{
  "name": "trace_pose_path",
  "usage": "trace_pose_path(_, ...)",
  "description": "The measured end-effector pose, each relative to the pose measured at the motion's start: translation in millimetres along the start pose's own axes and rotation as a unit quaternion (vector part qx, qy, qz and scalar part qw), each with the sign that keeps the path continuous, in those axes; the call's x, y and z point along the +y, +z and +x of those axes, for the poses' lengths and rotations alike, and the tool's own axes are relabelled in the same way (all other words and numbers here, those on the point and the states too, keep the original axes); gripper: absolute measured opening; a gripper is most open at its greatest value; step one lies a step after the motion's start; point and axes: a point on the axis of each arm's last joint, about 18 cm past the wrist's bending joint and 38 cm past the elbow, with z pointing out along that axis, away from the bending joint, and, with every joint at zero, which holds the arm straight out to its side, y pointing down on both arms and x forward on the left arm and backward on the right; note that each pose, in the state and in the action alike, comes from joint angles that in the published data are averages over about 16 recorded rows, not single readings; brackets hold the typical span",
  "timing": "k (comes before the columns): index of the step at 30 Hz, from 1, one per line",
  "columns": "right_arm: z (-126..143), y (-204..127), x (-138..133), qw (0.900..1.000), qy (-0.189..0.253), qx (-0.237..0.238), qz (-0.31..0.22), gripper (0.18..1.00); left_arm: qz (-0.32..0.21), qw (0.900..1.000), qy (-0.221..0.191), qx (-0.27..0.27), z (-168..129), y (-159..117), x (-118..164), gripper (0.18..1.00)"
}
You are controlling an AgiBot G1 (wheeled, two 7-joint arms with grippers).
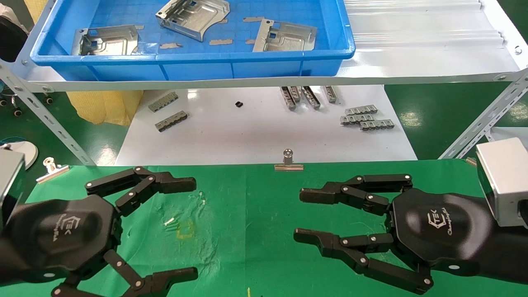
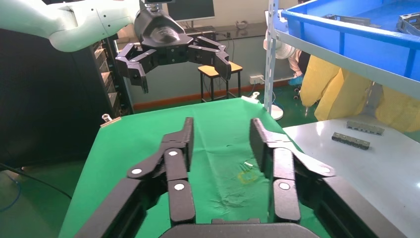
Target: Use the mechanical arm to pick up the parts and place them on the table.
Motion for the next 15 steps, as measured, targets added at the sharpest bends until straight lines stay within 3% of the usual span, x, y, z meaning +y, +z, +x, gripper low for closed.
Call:
trace_pose_path(7, 0.0, 0.0, 0.0, 1.0, 0.0, 0.0, 0.0, 0.428, 0.0, 1.0, 0.0, 0.0, 0.0, 0.0, 0.0, 1.001)
trace_pose_path(15, 0.0, 0.0, 0.0, 1.0, 0.0, 0.0, 0.0, 0.287, 0.0, 1.0, 0.001, 0.0, -0.2, 0.4, -0.6, 1.001)
